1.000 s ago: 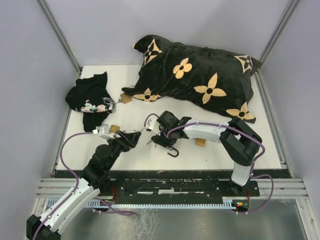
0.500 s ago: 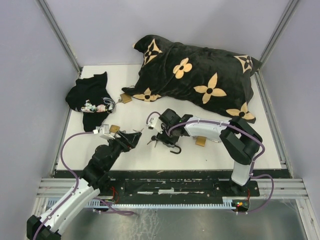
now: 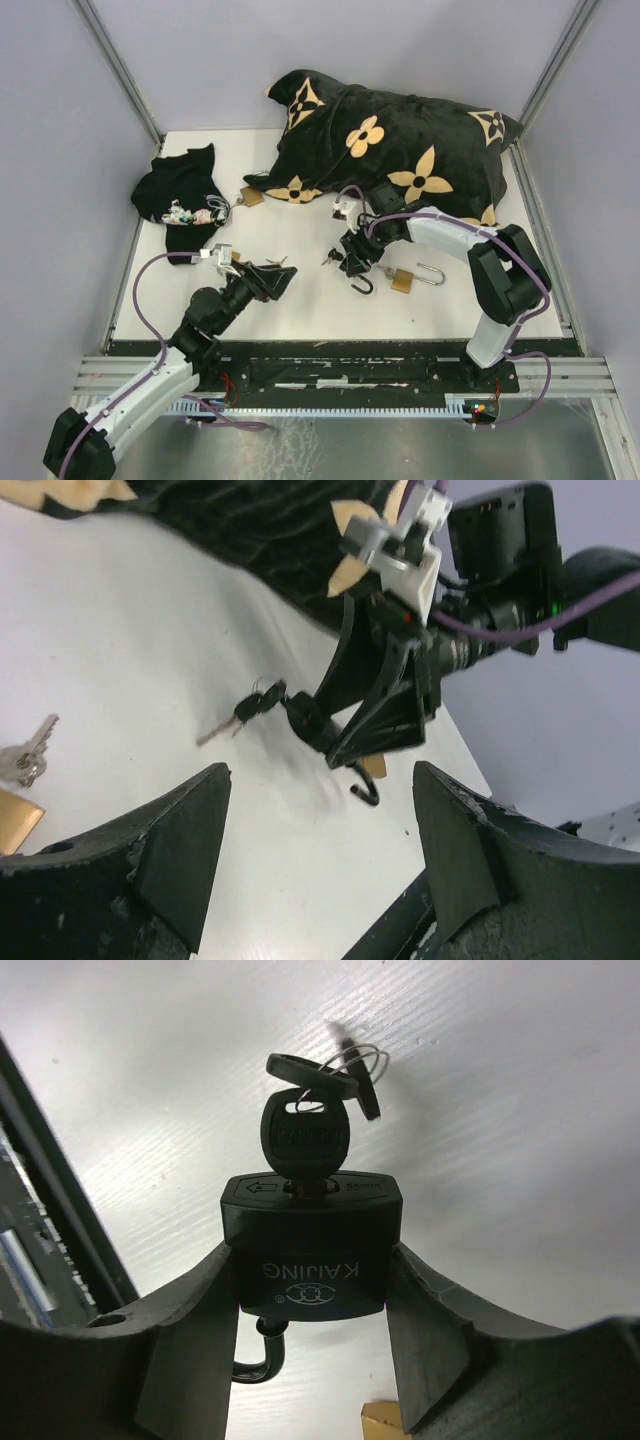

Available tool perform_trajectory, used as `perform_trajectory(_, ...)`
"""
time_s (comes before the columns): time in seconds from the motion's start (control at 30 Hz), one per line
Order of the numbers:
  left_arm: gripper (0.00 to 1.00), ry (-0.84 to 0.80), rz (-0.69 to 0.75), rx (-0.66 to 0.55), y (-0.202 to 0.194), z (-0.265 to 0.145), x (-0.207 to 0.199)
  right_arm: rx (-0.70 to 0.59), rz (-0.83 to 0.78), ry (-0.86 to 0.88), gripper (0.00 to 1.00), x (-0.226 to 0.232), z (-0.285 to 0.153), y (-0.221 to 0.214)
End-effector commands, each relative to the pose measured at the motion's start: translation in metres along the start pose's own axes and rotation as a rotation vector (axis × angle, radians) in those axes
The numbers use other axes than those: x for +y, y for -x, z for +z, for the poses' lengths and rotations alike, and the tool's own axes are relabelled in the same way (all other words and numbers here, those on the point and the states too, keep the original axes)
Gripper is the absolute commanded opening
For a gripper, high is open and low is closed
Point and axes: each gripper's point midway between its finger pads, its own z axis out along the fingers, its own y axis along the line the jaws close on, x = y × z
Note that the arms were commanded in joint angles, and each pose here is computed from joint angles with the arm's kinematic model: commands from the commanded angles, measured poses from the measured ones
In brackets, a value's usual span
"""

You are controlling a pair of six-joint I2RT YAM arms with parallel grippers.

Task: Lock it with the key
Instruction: Pick up the lock from the center of the board.

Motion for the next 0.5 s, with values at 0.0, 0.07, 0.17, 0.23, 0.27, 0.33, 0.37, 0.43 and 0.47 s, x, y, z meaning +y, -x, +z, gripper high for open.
perform_trajectory(0.0, 0.79, -0.261, 0.218, -0.015, 0.022, 0.013, -0.063, -0.191, -0.032, 0.235, 0.07, 0.041, -0.047, 0.047)
perform_trajectory(0.07, 0.79, -0.328, 0.310, 0.022, 0.017, 0.019, -0.078, -0.189, -0.043, 0.276, 0.07, 0.047, -0.056, 0.047)
perform_trajectory(0.17, 0.79, -0.437, 0.534, 0.031, 0.013, 0.024, -0.098, -0.171, -0.077, 0.347, 0.06, 0.061, -0.069, 0.044)
perform_trajectory(0.23, 0.81, -0.508, 0.694, -0.004, 0.015, 0.023, -0.109, -0.148, -0.099, 0.402, 0.06, 0.072, -0.078, 0.039)
perform_trajectory(0.27, 0.82, -0.551, 0.776, -0.022, 0.016, 0.020, -0.115, -0.139, -0.109, 0.427, 0.06, 0.077, -0.083, 0.037)
perform_trajectory(0.33, 0.84, -0.633, 0.913, -0.044, 0.015, 0.017, -0.125, -0.126, -0.155, 0.481, 0.06, 0.088, -0.092, 0.032)
perform_trajectory(0.37, 0.84, -0.677, 0.971, -0.043, 0.013, 0.016, -0.131, -0.112, -0.170, 0.510, 0.06, 0.094, -0.097, 0.027)
perform_trajectory(0.43, 0.84, -0.762, 1.055, -0.020, 0.007, 0.015, -0.143, -0.095, -0.189, 0.568, 0.05, 0.105, -0.107, 0.023)
perform_trajectory(0.47, 0.84, -0.792, 1.086, 0.004, 0.003, 0.016, -0.147, -0.091, -0.200, 0.587, 0.05, 0.108, -0.113, 0.023)
